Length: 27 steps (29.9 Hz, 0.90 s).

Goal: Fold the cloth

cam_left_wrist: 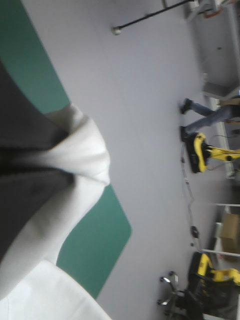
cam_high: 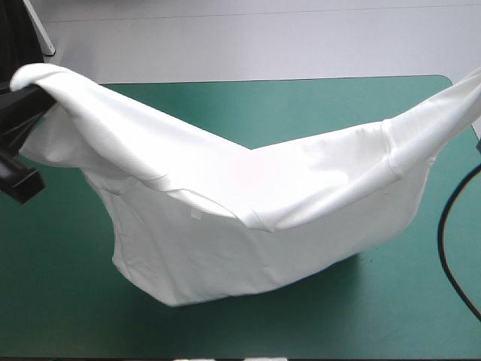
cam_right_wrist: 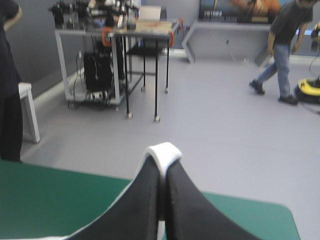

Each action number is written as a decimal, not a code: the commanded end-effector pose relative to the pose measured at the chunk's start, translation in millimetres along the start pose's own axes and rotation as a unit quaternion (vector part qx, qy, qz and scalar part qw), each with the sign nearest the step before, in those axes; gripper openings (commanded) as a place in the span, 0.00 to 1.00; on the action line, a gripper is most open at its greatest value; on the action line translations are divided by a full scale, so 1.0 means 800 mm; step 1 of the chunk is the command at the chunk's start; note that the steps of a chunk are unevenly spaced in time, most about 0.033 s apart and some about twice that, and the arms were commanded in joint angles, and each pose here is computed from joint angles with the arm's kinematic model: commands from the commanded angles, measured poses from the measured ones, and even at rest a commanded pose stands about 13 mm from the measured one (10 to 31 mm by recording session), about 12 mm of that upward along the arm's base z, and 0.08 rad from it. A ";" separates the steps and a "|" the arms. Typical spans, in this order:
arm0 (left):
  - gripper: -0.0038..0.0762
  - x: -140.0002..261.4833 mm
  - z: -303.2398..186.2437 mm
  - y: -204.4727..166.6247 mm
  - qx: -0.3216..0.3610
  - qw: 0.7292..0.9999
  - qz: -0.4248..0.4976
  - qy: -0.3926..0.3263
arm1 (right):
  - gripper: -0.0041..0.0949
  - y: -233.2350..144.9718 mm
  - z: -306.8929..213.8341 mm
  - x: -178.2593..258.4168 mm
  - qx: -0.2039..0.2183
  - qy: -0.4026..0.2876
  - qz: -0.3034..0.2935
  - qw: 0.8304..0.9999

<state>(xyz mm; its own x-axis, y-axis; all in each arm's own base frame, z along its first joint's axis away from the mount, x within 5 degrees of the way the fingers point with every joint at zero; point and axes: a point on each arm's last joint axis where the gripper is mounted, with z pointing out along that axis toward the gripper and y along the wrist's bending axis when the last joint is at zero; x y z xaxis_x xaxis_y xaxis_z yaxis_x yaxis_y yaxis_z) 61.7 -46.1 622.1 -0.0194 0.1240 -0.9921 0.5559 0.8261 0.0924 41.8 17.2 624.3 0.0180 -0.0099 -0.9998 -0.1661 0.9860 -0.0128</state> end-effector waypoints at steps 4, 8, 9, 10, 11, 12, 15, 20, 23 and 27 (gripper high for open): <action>0.04 -0.024 -0.054 -0.022 0.026 0.997 0.014 -0.071 | 0.03 0.012 -0.064 -0.054 0.004 -0.180 -0.018 0.984; 0.04 -0.027 -0.064 -0.028 0.041 0.996 0.006 -0.084 | 0.03 0.016 -0.088 -0.064 0.005 -0.221 -0.024 0.975; 0.04 -0.027 -0.064 -0.028 0.043 0.996 0.004 -0.084 | 0.03 0.017 -0.089 -0.065 0.005 -0.223 -0.025 0.974; 0.04 -0.027 -0.064 -0.028 0.042 0.996 0.003 -0.084 | 0.03 0.017 -0.089 -0.065 0.005 -0.224 -0.025 0.974; 0.04 -0.026 -0.063 -0.027 0.039 0.996 0.001 -0.082 | 0.03 0.016 -0.089 -0.065 0.005 -0.223 -0.026 0.974; 0.04 -0.026 -0.061 -0.026 0.036 0.996 -0.004 -0.080 | 0.03 0.016 -0.087 -0.065 0.005 -0.222 -0.027 0.975; 0.04 -0.021 -0.043 -0.013 0.003 0.998 -0.006 -0.055 | 0.03 0.010 -0.067 -0.066 0.016 -0.210 -0.028 0.977; 0.04 -0.003 0.024 0.013 -0.020 0.999 -0.036 0.022 | 0.03 -0.008 0.004 -0.054 0.031 -0.137 -0.017 0.990; 0.04 0.013 0.072 0.027 -0.017 0.996 -0.050 0.072 | 0.03 -0.021 0.065 -0.033 0.031 -0.070 -0.005 0.997; 0.04 0.034 0.131 0.046 -0.023 0.990 -0.057 0.129 | 0.03 -0.038 0.142 0.001 0.033 0.013 0.008 0.999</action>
<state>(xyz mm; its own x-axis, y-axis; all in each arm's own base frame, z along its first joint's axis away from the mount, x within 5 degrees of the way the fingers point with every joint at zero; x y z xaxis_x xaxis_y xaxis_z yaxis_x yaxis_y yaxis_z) 154.1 -66.4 596.6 -0.2447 0.1381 -0.9597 0.5035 0.8640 -0.0040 124.5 9.3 633.3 0.0045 -0.0032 -1.0000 -0.1175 0.9931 -0.0037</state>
